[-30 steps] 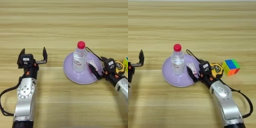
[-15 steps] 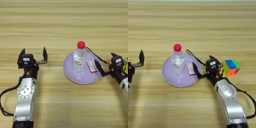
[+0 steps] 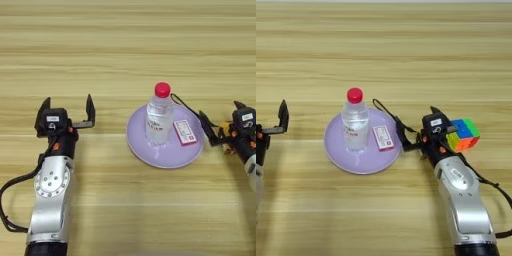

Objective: Move the objects on the table

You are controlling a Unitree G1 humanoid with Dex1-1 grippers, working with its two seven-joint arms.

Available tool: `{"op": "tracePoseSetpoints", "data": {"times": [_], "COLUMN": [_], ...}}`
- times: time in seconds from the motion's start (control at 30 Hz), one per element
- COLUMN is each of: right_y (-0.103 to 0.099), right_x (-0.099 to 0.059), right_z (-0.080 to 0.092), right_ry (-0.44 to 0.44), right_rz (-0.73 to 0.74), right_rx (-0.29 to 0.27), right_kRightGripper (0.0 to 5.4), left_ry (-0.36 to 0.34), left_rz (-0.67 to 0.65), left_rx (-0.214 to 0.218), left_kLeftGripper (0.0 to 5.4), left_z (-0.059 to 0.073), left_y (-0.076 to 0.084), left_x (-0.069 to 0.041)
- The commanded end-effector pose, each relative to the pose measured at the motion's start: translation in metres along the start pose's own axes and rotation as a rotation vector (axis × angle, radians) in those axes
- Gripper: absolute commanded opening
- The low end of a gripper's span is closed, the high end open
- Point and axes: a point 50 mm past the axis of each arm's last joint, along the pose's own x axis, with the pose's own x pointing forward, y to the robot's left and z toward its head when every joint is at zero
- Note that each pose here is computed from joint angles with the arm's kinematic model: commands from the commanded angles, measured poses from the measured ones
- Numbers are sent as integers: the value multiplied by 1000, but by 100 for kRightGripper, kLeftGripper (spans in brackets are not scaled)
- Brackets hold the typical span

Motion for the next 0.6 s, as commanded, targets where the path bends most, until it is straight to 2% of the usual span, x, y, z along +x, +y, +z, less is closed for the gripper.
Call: {"op": "tracePoseSetpoints", "data": {"times": [0.03,0.23,0.6], "right_y": [-6,-17,-26], "right_x": [4,2,3], "right_z": [1,-4,0], "right_ry": [-21,-23,-73], "right_rz": [-42,-119,-203], "right_rx": [7,21,20], "right_kRightGripper": [537,537,537], "left_ry": [3,2,2], "left_rz": [-6,-3,-7], "left_rx": [7,8,9], "left_kLeftGripper": [540,540,540], "left_z": [0,0,0], "left_y": [-1,0,1], "left_x": [-1,-1,0]}}
